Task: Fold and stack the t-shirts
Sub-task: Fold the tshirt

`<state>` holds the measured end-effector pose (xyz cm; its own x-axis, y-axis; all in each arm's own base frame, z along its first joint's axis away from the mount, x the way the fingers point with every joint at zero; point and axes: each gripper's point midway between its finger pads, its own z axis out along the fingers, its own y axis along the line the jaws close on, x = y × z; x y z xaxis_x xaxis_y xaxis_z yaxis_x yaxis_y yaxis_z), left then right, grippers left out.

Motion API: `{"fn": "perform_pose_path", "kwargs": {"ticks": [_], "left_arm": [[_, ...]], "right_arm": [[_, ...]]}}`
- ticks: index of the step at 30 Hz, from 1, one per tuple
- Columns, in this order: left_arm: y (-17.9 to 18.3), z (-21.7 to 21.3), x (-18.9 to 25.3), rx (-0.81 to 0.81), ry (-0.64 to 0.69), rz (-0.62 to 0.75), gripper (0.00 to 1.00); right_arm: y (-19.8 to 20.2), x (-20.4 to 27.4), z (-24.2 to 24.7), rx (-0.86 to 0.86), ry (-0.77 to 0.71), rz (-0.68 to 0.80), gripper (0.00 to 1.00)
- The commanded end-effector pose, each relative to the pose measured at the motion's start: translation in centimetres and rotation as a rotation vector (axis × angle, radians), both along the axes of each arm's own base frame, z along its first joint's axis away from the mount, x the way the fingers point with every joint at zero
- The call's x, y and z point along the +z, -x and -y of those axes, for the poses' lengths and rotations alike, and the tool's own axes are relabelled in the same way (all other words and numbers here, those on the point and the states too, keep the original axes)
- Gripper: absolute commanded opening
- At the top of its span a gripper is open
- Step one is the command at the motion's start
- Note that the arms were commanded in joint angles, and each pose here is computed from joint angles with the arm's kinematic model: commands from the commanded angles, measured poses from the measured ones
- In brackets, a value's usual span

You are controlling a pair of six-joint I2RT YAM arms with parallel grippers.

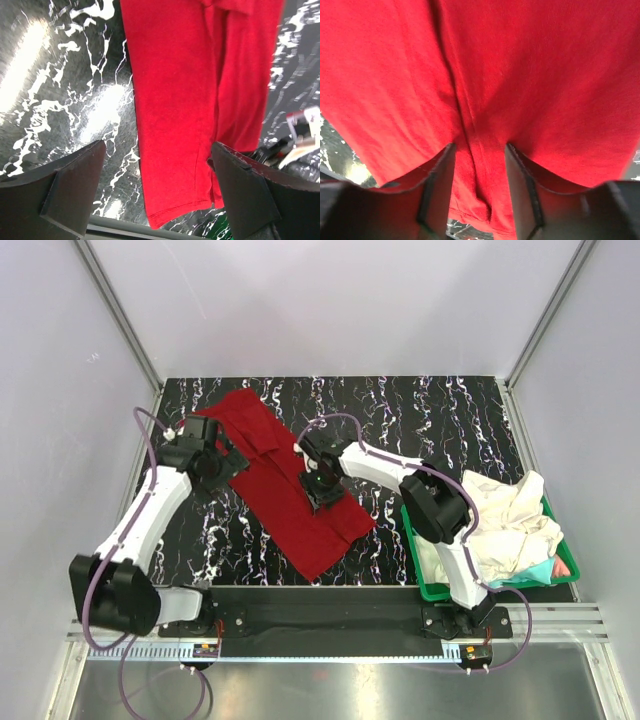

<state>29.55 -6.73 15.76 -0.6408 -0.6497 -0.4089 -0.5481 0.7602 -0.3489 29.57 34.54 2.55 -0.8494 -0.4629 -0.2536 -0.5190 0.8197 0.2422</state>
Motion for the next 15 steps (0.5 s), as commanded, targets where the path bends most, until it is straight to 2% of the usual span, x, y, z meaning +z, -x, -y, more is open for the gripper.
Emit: {"fn": "perform_pose_path", "kwargs": {"ticks": [1,4,7,10,15], "left_arm": [[-1.7,1.3,0.2,0.018,0.010,-0.012,0.94],[-3.4,2.9,-0.7,0.000,0.013,-0.037,0.95],[-5.3,3.9,-2.6,0.037,0.040,-0.075,0.94],[-7.3,3.5,-5.1,0.089,-0.013,-0.131,0.94],[-11.1,1.8,-5.6,0.138,-0.157,-0.139,0.95]], "right_arm": [[1.1,-0.3,-0.9,-0.026,-0.049,-0.027,0.53],[3.0,0.2,-2.0,-0.044,-0.135,-0.112,0.59],[4.5,3.1,-3.7,-0.058,-0.286,-0.178,0.65],[3.6,6.8,-3.4,-0.071,-0.338,-0.108,0.75],[-0.4,12.4,1.5,-0.148,-0.334,0.030,0.89]]}}
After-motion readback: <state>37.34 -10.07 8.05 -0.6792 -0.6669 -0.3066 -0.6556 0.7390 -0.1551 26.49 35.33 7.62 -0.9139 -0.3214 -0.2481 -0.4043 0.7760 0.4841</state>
